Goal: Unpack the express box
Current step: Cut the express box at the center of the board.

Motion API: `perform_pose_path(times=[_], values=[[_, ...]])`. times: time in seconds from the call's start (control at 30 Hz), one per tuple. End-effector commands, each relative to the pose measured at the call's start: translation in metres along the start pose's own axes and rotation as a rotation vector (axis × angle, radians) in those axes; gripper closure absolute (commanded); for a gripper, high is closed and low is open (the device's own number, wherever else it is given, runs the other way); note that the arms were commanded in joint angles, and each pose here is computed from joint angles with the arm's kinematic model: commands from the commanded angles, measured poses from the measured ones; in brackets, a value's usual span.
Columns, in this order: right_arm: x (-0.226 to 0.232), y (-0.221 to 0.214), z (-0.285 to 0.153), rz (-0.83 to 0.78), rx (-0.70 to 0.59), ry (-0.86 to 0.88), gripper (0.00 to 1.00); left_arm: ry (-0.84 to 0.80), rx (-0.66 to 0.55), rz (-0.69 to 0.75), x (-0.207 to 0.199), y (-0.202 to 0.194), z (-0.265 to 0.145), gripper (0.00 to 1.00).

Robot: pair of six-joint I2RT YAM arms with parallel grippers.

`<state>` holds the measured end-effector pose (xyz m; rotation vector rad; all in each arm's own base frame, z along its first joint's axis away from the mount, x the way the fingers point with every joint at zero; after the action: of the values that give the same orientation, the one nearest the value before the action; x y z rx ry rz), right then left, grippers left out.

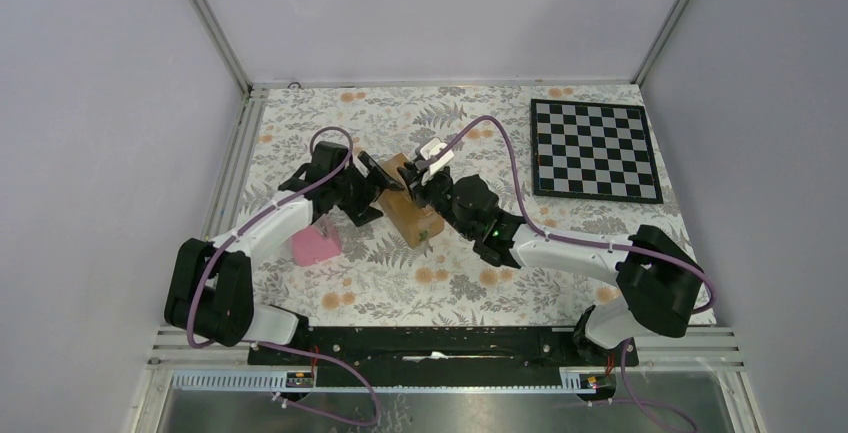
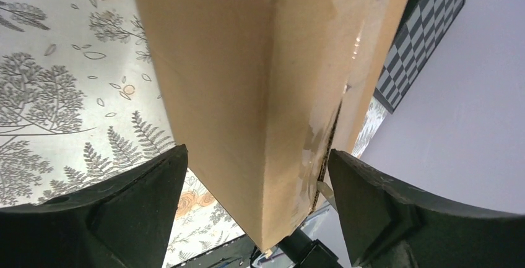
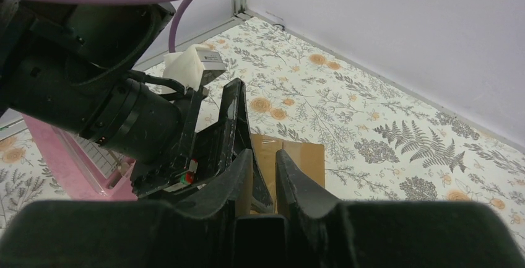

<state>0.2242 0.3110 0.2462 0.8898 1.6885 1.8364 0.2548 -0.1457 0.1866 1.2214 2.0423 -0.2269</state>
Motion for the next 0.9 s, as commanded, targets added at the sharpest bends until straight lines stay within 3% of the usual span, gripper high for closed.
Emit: perform_pose_path(times=[0.0, 0.13, 0.53, 0.77, 0.87], values=[[0.002, -0.009, -0.006, 0.06, 0.038, 0.043, 1.0, -0.153, -0.011, 0.075, -0.015, 0.0, -0.008, 0.13], [0.003, -0.01, -0.005, 0.075, 0.04, 0.049, 1.0, -0.241, -0.002, 0.07, -0.01, -0.006, -0.001, 0.13], [0.002, -0.008, -0.006, 0.078, 0.046, 0.035, 1.0, -0.292, -0.058, 0.011, 0.012, -0.023, -0.004, 0.25], [0.003, -0.005, -0.007, 0.097, 0.048, 0.049, 1.0, -0.319, -0.08, -0.02, 0.019, -0.027, 0.0, 0.27], [0.005, -0.004, -0.007, 0.118, 0.062, 0.052, 1.0, -0.351, -0.109, -0.046, 0.019, -0.026, 0.002, 0.35]])
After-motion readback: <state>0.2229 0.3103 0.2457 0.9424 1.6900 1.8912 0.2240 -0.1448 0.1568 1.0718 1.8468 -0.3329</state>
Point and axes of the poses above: each gripper's point midway between its finger pads, its own z axis out along the fingers, its own x axis along the line the jaws close on, y = z × x, the point moved 10 cm from there along -z, back along the fingers, and after that the axes turned 11 degrees about z, right-handed, at the moved point
